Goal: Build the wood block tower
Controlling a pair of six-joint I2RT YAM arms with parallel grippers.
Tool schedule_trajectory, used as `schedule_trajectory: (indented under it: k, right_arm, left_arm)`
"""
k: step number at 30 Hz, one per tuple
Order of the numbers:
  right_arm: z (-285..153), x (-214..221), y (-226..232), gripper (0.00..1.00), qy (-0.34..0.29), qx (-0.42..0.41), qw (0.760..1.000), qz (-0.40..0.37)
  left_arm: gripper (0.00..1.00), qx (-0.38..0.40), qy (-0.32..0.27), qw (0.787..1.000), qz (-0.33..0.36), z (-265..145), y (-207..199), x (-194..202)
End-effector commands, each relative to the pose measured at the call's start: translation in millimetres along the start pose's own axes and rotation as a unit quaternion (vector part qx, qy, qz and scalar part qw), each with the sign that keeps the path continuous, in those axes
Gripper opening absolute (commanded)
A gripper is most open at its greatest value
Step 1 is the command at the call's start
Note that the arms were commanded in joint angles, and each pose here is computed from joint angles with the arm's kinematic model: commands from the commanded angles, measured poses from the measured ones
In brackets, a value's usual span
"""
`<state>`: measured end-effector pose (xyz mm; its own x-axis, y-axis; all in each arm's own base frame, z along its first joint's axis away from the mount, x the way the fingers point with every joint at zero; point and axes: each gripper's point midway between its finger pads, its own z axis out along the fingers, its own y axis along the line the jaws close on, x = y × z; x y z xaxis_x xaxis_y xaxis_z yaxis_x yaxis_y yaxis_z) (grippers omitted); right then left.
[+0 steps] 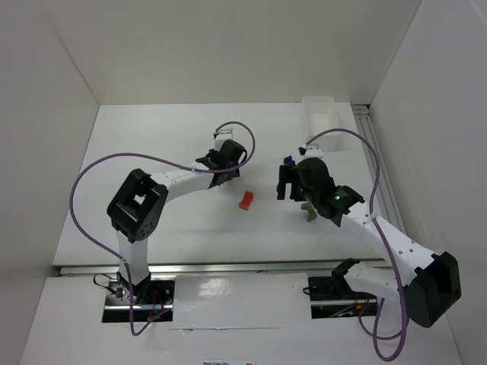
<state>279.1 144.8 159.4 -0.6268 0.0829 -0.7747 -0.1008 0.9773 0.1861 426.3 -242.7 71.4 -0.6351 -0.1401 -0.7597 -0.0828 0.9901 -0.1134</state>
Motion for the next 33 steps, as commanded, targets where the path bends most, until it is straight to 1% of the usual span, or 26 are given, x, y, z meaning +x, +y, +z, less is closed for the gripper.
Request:
schedule_trajectory:
  k: [1, 2, 4, 8, 9, 10, 13, 14, 15, 16, 17, 18, 19, 22, 23, 25, 27, 28, 30, 31, 32, 33]
  right_arm:
    - [1, -9, 3, 0.97, -0.008, -0.006, 1.0, -0.001]
    - [1, -9, 3, 0.97, -0.008, -0.006, 1.0, -0.001]
    - [1, -9, 3, 0.97, -0.008, -0.006, 1.0, -0.001]
    - [1, -11, 4, 0.97, -0.012, -0.008, 1.0, 0.0]
    - [1, -11, 4, 0.97, -0.012, -0.008, 1.0, 0.0]
    - [1, -11, 4, 0.97, -0.012, -0.008, 1.0, 0.0]
    - [-1, -13, 5, 0.97, -0.016, -0.01, 1.0, 0.001]
    - [-1, -12, 6, 0.97, -0.014, -0.015, 1.0, 0.001]
    - [-1, -12, 6, 0.97, -0.014, -0.015, 1.0, 0.001]
    - [-1, -12, 6, 0.97, -0.014, -0.015, 1.0, 0.001]
    - [-1, -12, 6, 0.99, -0.014, -0.015, 1.0, 0.001]
    - [-1, -11, 8, 0.99, -0.012, -0.019, 1.0, 0.001]
    - [2, -10, 5, 0.99, -0.008, -0.013, 1.0, 0.002]
    - [6, -4, 8, 0.99, 0.005, -0.02, 1.0, 0.0]
    - [5, -4, 10, 0.99, 0.007, -0.025, 1.0, 0.0]
    - [11, 3, 10, 0.99, 0.022, -0.023, 0.999, -0.003]
    - [17, 10, 16, 0.99, 0.043, -0.037, 0.998, -0.01]
    - [20, 12, 18, 0.99, 0.047, -0.041, 0.998, -0.01]
    - [28, 17, 12, 0.99, 0.064, -0.022, 0.998, -0.005]
    - [38, 28, 5, 0.99, 0.088, 0.005, 0.996, -0.006]
    - [42, 28, -3, 0.99, 0.102, 0.026, 0.994, 0.009]
    - [46, 32, -4, 0.99, 0.115, 0.033, 0.993, 0.007]
  left_arm:
    - [0.56, -0.017, 0.022, 1.0, 0.003, 3, 4, 15]
    - [0.61, -0.017, 0.022, 1.0, 0.003, 3, 4, 15]
    - [0.61, -0.015, 0.019, 1.0, 0.001, 3, 2, 12]
    - [0.66, -0.017, 0.022, 1.0, 0.003, 2, 3, 14]
    - [0.71, -0.012, 0.015, 1.0, -0.001, -1, 0, 6]
    - [0.76, -0.015, 0.019, 1.0, 0.001, -1, 2, 8]
    - [0.82, -0.008, 0.003, 1.0, 0.001, -15, -2, -6]
    - [0.86, -0.008, -0.005, 1.0, -0.003, -19, -1, -12]
    - [0.88, -0.011, -0.02, 1.0, -0.008, -29, 1, -25]
    - [0.9, -0.008, -0.024, 1.0, -0.001, -38, -3, -23]
    - [0.91, -0.008, -0.034, 0.999, -0.002, -46, -4, -26]
    - [0.93, -0.02, -0.028, 0.999, 0.009, -53, 4, -20]
    - [0.93, -0.009, -0.045, 0.999, -0.007, -70, 2, -32]
    - [0.93, 0.006, -0.033, 0.999, -0.007, -96, 7, -30]
    - [0.93, 0.013, -0.042, 0.999, -0.014, -112, 9, -43]
    - [0.93, -0.005, -0.033, 0.999, -0.011, -132, 22, -50]
    - [0.92, -0.012, -0.05, 0.998, -0.022, -155, 33, -66]
    - [0.92, -0.012, -0.049, 0.998, -0.021, -162, 37, -67]
    - [0.89, -0.021, -0.041, 0.998, -0.035, -170, 55, -71]
    - [0.89, -0.02, -0.04, 0.998, -0.046, -177, 65, -71]
    - [0.87, -0.021, -0.034, 0.997, -0.059, -179, 74, -70]
    - [0.85, -0.025, -0.025, 0.998, -0.06, -181, 82, -66]
